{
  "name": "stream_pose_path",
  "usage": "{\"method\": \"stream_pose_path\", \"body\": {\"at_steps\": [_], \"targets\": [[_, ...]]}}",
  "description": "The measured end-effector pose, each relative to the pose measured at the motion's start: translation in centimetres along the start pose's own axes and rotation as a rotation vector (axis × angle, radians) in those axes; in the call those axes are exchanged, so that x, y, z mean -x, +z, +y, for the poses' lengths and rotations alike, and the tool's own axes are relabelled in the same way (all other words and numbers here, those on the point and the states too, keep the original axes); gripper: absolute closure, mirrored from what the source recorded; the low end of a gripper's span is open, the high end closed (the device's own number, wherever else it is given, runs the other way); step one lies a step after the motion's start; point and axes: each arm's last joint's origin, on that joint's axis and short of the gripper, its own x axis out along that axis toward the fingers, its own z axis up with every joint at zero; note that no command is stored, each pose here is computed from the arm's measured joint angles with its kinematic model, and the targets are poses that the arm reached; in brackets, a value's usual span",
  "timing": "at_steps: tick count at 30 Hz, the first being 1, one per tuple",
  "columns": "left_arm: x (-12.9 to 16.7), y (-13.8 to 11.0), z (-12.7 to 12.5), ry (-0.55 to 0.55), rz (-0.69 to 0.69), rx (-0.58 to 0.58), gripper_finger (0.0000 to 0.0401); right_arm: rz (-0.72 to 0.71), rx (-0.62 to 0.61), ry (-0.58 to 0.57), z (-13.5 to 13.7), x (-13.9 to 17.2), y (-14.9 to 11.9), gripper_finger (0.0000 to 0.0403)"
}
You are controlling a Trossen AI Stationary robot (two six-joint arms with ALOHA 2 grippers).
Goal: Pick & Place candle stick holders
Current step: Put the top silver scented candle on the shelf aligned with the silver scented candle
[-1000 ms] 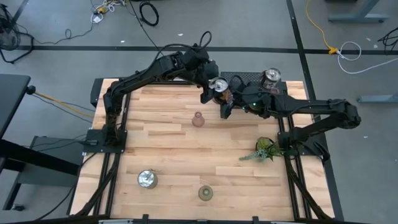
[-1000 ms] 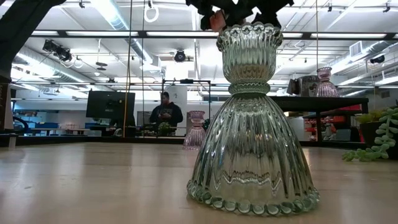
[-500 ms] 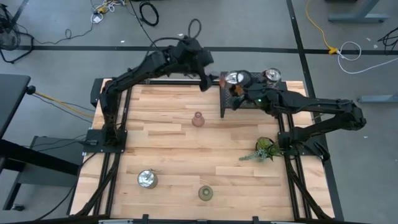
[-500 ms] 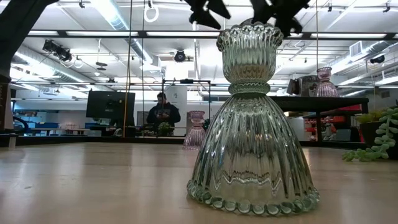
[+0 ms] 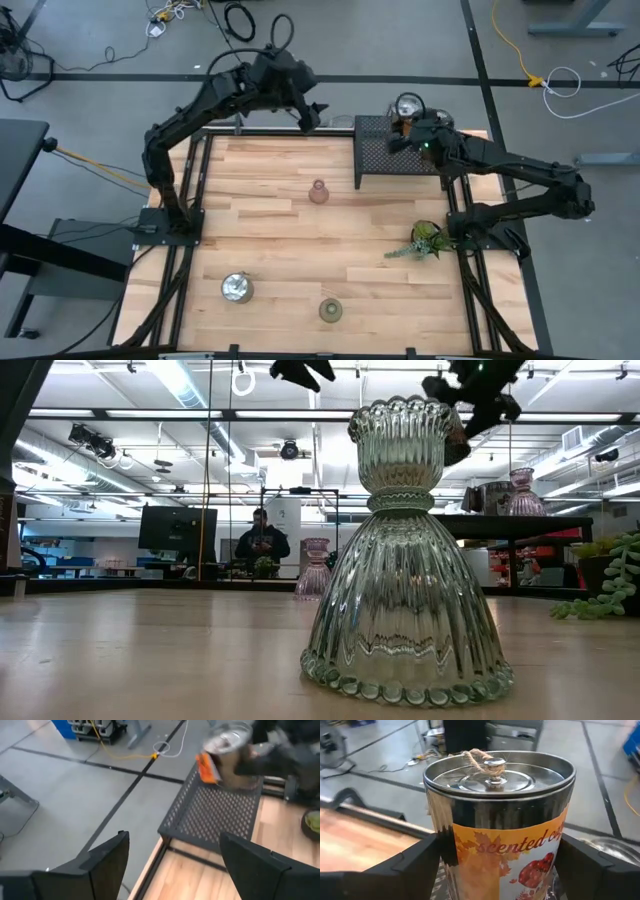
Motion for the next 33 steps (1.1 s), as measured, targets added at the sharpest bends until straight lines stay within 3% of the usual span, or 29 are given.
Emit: {"method": "stream_pose_path", "body": {"at_steps": [7, 14, 23, 33], "targets": [[0.1, -0.7, 0.0, -0.007, 0.072, -0.011, 0.0092, -0.005, -0.120, 0.009, -1.4, -4.3, -2.6, 0.0082], [0.1, -0.8, 0.0, -0.011, 0.080, -0.012, 0.0092, 0.019, -0.132, -0.098, -3.4, -6.6, -5.3, 0.0082], [0.1, -0.8, 0.0, -0.012, 0.079, -0.013, 0.0092, -0.012, -0.158, -0.129, -4.4, -7.8, -6.6, 0.0082], [0.0, -0.8, 0.0, -0.012, 0.078, -0.013, 0.0092, -0.041, -0.153, -0.096, -4.6, -8.2, -6.2, 0.0082]]}}
